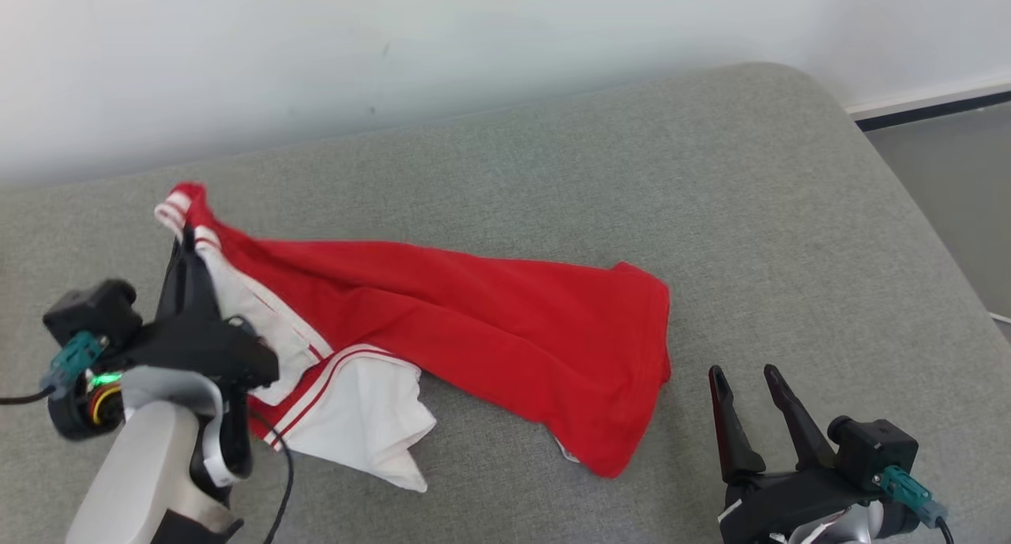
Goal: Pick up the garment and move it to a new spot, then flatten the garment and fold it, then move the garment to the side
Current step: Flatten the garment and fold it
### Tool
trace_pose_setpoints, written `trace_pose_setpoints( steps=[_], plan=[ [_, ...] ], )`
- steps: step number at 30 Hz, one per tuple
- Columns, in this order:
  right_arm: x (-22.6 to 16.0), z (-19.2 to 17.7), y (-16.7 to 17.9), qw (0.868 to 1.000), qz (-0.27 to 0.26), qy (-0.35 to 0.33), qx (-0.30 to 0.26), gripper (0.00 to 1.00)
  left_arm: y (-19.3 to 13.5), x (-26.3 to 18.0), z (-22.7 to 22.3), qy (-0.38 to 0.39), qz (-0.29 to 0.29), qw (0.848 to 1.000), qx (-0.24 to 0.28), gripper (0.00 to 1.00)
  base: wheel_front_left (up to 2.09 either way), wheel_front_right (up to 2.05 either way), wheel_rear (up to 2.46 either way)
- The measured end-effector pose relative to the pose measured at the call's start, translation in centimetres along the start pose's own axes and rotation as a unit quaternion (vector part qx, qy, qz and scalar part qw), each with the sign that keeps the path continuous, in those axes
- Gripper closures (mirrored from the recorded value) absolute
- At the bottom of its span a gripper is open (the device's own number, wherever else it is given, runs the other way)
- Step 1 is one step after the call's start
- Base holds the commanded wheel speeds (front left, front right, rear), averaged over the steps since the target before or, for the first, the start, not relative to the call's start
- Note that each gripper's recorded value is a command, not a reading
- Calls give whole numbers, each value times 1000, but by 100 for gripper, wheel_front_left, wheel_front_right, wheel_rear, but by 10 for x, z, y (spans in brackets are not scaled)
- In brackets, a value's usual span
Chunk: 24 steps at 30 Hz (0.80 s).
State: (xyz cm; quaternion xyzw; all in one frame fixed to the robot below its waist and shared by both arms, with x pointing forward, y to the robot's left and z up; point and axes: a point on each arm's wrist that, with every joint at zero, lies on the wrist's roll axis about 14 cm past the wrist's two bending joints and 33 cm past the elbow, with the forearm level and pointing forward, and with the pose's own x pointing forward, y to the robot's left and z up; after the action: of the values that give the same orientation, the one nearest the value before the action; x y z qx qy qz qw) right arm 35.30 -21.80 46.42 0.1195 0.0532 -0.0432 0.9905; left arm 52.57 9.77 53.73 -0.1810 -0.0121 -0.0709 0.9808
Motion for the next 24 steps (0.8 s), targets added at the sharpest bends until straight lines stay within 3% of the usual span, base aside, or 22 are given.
trace_pose_setpoints(
  steps=[1, 2, 13, 24],
  plan=[
    [1, 0, 1, 1000, 2, 0, -1, 0, 9, -2, -5, 7, 12, 1000, 5, 11, 0, 0, 0],
    [2, 0, 2, 1000, 4, 0, -1, 0, 18, -3, -10, 14, 25, 1000, 8, 0, 0, 0, 0],
    [3, -2, 9, 1000, 14, 7, -4, 0, 88, -20, -1, 3, 118, 993, 23, 0, 0, 0, 0],
    [9, -3, 29, 999, 45, 11, -5, 0, 100, -59, -58, 108, 123, 986, 15, 0, 0, 0, 0]
  ],
)
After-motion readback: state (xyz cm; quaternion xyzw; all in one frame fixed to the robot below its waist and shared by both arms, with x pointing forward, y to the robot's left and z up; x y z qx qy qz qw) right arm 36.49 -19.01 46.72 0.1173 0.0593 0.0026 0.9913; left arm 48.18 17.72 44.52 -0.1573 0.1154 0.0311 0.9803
